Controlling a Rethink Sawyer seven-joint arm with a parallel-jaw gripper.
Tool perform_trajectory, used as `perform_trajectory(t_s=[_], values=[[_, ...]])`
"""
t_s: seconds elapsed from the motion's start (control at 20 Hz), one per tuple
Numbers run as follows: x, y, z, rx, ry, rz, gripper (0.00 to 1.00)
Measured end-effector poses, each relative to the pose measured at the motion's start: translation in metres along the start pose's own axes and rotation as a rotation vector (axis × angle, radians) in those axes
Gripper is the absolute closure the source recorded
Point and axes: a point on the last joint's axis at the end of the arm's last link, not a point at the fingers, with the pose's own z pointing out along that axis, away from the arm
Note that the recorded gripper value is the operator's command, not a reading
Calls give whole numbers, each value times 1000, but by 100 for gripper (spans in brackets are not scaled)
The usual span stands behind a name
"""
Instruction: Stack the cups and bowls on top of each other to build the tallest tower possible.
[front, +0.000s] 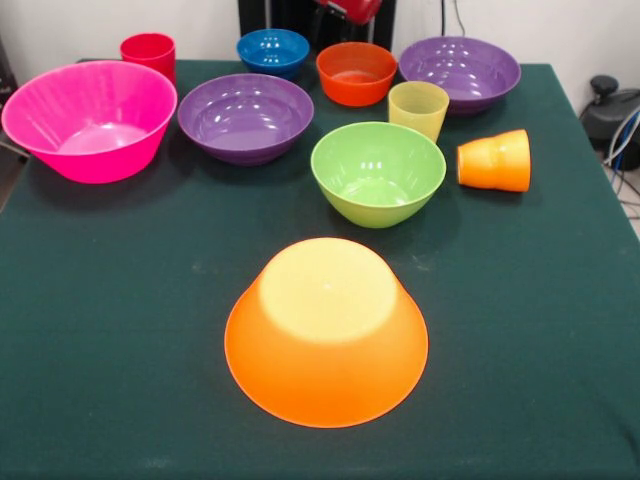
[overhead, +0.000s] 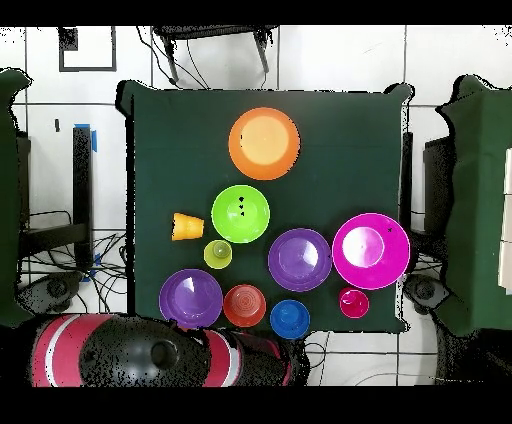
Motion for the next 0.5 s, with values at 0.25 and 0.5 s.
perform_trajectory(t_s=[0.25, 0.5], values=[[-6, 1, 5, -4, -5, 9, 0], [-9, 1, 7, -5, -6, 12, 0]])
